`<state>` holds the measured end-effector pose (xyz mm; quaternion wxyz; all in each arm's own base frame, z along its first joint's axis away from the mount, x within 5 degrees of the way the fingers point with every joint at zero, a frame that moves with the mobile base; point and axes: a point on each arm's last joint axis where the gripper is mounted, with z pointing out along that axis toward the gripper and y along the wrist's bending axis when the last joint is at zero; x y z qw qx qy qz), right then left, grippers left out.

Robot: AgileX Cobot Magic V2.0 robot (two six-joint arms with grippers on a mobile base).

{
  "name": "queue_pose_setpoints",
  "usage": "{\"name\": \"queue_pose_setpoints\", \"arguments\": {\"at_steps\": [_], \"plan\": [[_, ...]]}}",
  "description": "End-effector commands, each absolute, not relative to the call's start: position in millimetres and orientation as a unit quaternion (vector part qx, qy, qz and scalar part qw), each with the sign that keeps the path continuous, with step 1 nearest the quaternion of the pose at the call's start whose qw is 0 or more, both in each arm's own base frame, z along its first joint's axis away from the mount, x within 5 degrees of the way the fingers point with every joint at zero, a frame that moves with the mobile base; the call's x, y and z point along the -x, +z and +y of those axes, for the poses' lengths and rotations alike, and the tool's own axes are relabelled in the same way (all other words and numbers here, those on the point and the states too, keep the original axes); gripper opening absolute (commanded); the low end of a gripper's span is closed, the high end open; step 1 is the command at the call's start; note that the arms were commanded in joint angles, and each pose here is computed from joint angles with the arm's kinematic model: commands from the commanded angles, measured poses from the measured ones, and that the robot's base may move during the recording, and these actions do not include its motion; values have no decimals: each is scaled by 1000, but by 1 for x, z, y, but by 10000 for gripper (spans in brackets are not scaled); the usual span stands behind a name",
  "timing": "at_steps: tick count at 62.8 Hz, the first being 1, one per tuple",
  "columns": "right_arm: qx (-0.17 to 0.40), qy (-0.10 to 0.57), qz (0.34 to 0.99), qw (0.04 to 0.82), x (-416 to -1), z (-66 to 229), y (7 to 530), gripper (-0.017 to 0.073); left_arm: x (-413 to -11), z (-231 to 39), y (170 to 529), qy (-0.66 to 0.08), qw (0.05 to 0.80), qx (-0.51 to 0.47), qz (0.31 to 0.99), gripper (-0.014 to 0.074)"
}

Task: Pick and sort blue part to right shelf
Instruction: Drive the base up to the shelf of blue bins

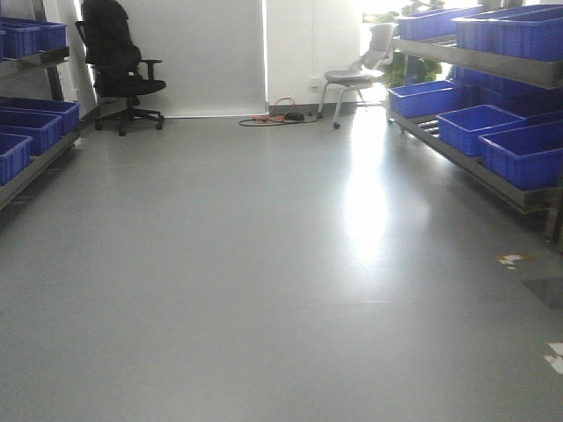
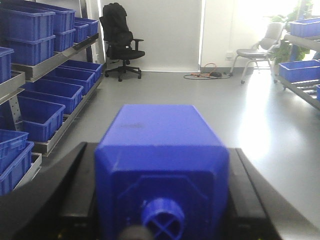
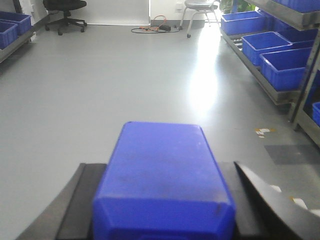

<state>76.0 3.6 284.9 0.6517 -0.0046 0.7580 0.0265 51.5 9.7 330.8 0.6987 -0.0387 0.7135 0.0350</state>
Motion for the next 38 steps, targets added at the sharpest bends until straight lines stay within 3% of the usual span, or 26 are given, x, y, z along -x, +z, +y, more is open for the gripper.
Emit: {"name": "queue_pose_setpoints", "arguments": {"at_steps": [1,38], "plan": [[5,25,718,696,-76,3,303,430,-50,8,348,32,737,27,675,335],[5,25,718,696,-76,3,303,430,-50,8,348,32,737,27,675,335]]}}
